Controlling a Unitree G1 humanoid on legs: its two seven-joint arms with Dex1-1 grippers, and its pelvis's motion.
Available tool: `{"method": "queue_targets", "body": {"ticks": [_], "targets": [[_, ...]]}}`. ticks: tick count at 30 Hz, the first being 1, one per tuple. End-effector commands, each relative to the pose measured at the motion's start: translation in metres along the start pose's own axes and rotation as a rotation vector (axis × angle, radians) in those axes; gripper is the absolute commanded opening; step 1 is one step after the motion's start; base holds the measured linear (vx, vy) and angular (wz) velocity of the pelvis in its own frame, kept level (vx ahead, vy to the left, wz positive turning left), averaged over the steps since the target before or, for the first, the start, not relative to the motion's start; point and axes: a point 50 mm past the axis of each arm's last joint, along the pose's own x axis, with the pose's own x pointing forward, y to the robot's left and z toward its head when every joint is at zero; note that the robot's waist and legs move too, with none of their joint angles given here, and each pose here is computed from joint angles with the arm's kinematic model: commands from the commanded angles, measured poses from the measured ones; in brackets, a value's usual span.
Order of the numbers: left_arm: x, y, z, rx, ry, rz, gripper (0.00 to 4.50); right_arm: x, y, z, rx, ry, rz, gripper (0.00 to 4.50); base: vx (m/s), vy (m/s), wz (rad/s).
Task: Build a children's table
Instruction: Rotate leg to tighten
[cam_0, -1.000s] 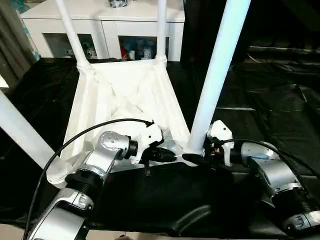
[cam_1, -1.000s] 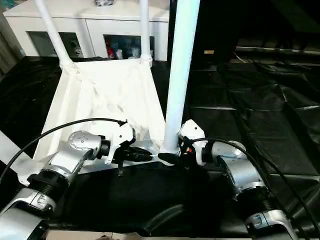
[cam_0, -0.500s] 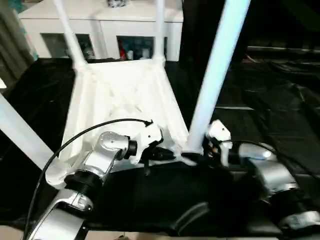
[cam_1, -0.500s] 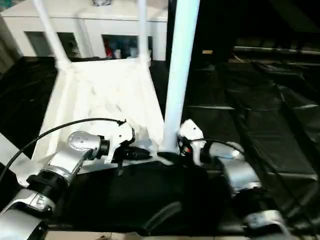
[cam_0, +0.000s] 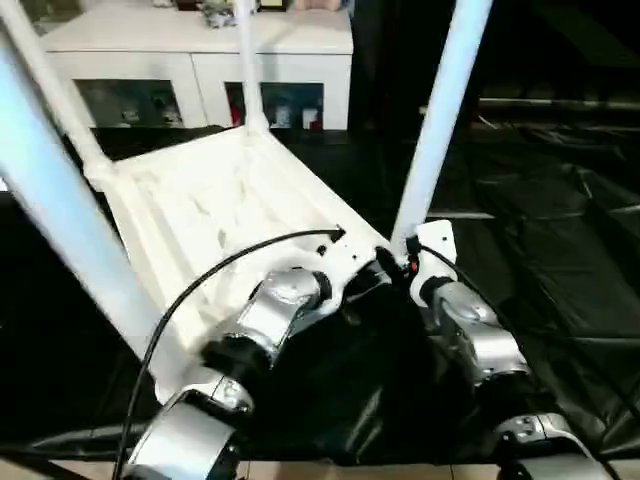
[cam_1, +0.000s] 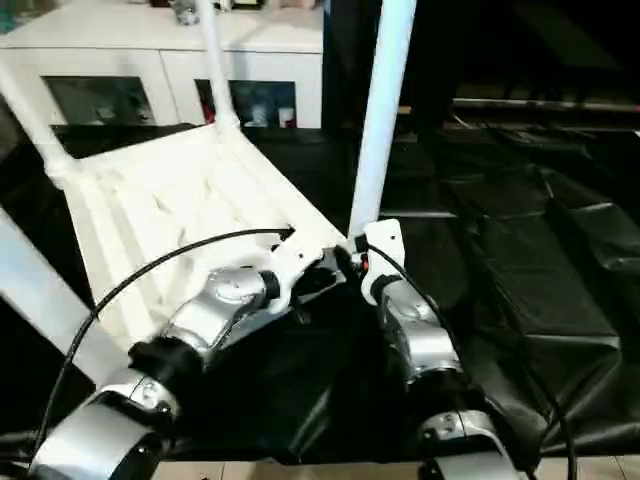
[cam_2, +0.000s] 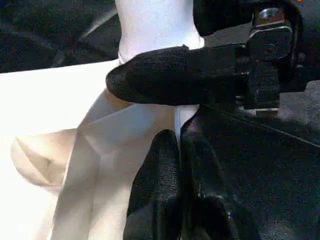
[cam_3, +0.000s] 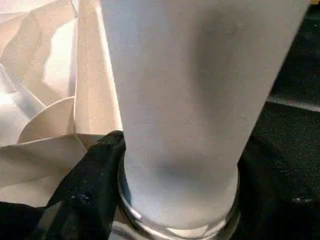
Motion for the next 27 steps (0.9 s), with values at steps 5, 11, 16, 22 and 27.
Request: {"method": "queue_targets", "body": {"ticks": [5, 11, 16, 22, 27], "targets": [[-0.001, -0.003, -0.009, -0.008, 0.013, -0.048, 0.0, 0.001, 0.012, 0.001, -0.007, 0.01, 0.145, 3.77, 0.0, 0.0, 0.0], [-0.02, 0.011, -0.011, 0.067, -0.026, -0.18, 0.0, -0.022, 0.001, 0.014, -0.219, 0.0, 0.502, 3.77, 0.0, 0.0, 0.0], [-0.038, 0.012, -0.013, 0.089, -0.054, -0.355, 0.0, -0.038, -0.007, 0.013, -0.345, 0.043, 0.652, 3.77, 0.0, 0.0, 0.0], [-0.055, 0.011, -0.017, 0.073, -0.062, -0.503, 0.0, -0.043, -0.012, 0.018, -0.338, 0.051, 0.731, 3.77, 0.0, 0.0, 0.0], [-0.058, 0.011, -0.019, 0.069, -0.067, -0.517, 0.0, -0.045, -0.01, 0.014, -0.341, 0.08, 0.781, 3.77, 0.0, 0.0, 0.0]]}}
